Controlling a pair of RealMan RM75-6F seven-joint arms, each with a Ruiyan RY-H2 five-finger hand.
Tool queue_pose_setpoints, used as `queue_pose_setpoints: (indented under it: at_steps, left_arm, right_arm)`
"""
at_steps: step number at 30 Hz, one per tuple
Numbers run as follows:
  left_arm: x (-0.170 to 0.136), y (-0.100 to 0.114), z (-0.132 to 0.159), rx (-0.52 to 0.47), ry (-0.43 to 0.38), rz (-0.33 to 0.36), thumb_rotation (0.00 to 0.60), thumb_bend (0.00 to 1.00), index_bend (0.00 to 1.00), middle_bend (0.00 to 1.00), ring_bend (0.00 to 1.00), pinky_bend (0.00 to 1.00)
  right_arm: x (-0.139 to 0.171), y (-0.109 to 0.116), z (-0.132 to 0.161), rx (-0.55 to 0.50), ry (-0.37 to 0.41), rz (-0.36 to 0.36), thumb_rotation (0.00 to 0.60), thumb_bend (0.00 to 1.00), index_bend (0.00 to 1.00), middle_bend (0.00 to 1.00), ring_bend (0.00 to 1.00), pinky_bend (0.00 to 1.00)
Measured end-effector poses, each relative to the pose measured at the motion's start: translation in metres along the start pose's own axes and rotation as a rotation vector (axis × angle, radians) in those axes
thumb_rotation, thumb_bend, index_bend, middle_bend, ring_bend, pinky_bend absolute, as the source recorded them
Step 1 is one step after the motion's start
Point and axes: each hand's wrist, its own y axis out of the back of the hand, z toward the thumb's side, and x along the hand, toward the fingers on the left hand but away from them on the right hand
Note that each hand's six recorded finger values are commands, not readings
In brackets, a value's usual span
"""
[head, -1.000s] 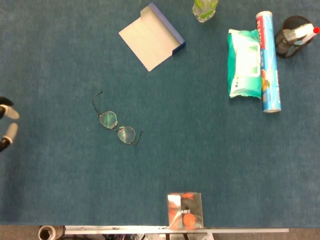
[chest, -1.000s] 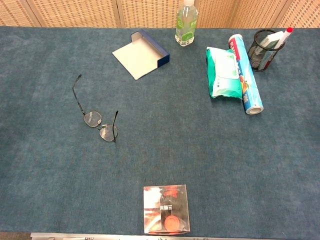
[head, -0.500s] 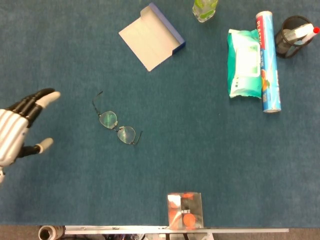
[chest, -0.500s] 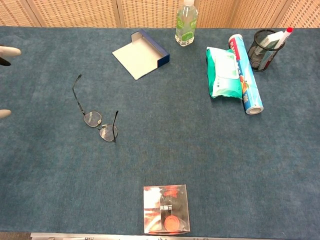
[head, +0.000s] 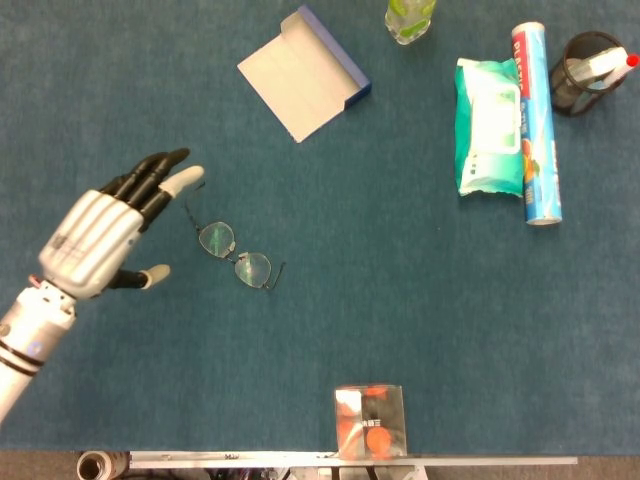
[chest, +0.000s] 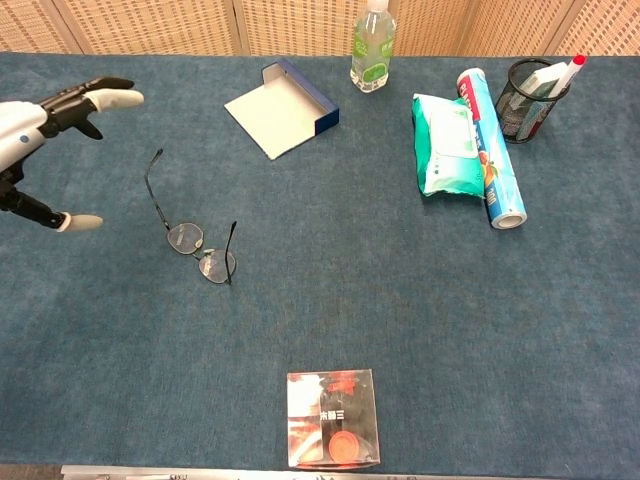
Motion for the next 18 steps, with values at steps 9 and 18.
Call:
queue_pose_setpoints:
  at_steps: [9, 18]
  left_arm:
    - [0.028, -0.009, 0.000, 0.000, 0.035, -0.037, 0.600, 0.10, 0.03, 0.00, 0.04, 0.23]
    - [0.048, -0.016, -0.011, -0.001, 0.113, -0.068, 0.600, 0.10, 0.03, 0.00, 0.03, 0.19]
  right_arm:
    - [-0.001, 0.002, -0.002, -0.003, -0.007, -0.003, 0.600, 0.26, 0.63, 0.50, 0.38, 0.39]
    - [0.000, 0.002, -0.002, -0.003, -0.005, 0.000, 0.600, 0.26, 0.63, 0.50, 0.38, 0.39]
